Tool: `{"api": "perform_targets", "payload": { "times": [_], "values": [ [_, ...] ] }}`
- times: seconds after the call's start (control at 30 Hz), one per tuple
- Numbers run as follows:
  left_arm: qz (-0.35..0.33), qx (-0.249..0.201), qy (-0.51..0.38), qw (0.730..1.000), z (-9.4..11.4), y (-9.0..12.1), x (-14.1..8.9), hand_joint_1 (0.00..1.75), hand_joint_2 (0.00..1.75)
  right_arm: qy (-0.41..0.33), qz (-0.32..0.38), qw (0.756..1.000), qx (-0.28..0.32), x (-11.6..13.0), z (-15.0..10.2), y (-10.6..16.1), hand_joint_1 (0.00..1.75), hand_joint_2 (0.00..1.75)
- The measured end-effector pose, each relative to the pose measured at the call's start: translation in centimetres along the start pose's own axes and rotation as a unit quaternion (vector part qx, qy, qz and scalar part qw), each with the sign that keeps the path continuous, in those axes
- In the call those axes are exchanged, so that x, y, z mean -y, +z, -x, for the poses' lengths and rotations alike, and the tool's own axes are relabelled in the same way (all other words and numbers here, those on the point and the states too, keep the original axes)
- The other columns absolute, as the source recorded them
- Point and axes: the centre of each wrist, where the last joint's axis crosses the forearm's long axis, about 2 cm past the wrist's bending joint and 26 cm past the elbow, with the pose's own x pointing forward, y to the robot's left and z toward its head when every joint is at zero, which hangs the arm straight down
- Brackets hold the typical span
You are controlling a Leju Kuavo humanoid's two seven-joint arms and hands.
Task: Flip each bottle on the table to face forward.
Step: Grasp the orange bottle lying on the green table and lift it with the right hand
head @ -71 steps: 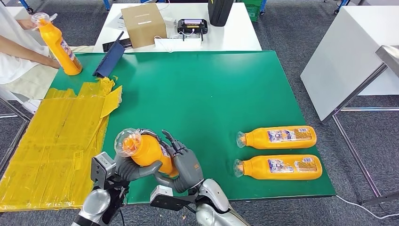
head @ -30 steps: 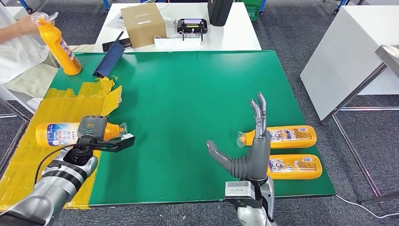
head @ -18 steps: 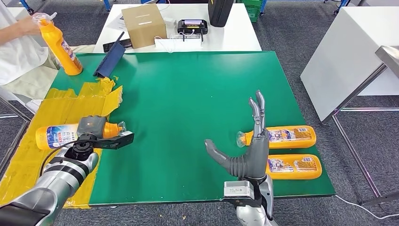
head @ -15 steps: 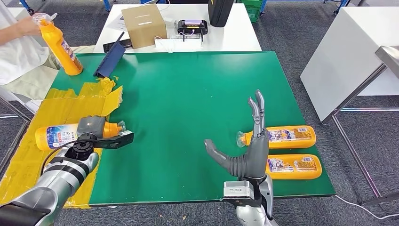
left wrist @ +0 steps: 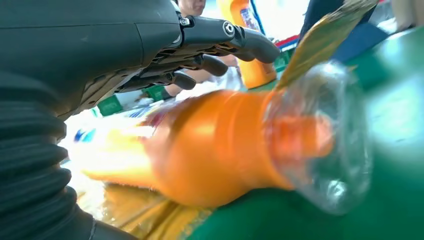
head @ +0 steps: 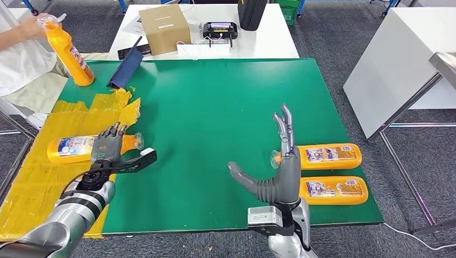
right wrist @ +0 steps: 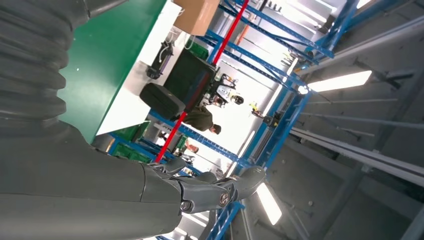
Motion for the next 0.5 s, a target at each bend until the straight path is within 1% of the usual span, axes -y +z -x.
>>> {"api": "perform_targets", "payload": {
  "times": [0.07, 0.23, 0.3, 0.4, 0.5],
  "values": [
    [-0.022, 0.004, 0.006, 1.000, -0.1, 0.5, 0.3, 0.00, 1.75, 0.003, -0.004, 1.000, -0.001, 0.0, 0.1, 0.1, 0.00, 1.75],
    [-0.104, 0.023, 0.033, 0.994, -0.3, 2.1, 1.0, 0.00, 1.75, 0.020, -0.015, 1.000, 0.000, 0.0, 0.4, 0.3, 0.00, 1.75],
    [-0.120, 0.026, 0.048, 0.991, -0.2, 2.7, 1.2, 0.00, 1.75, 0.027, -0.020, 0.999, 0.000, 0.0, 0.5, 0.4, 0.00, 1.75],
    [-0.125, 0.025, 0.056, 0.990, -0.2, 3.2, 1.3, 0.00, 1.75, 0.033, -0.024, 0.999, -0.001, 0.0, 0.6, 0.6, 0.00, 1.75],
    [-0.148, 0.047, 0.064, 0.986, -0.3, 4.1, 1.1, 0.00, 1.75, 0.070, -0.035, 0.997, 0.000, 0.1, 0.8, 0.7, 0.00, 1.75]
  ]
}}
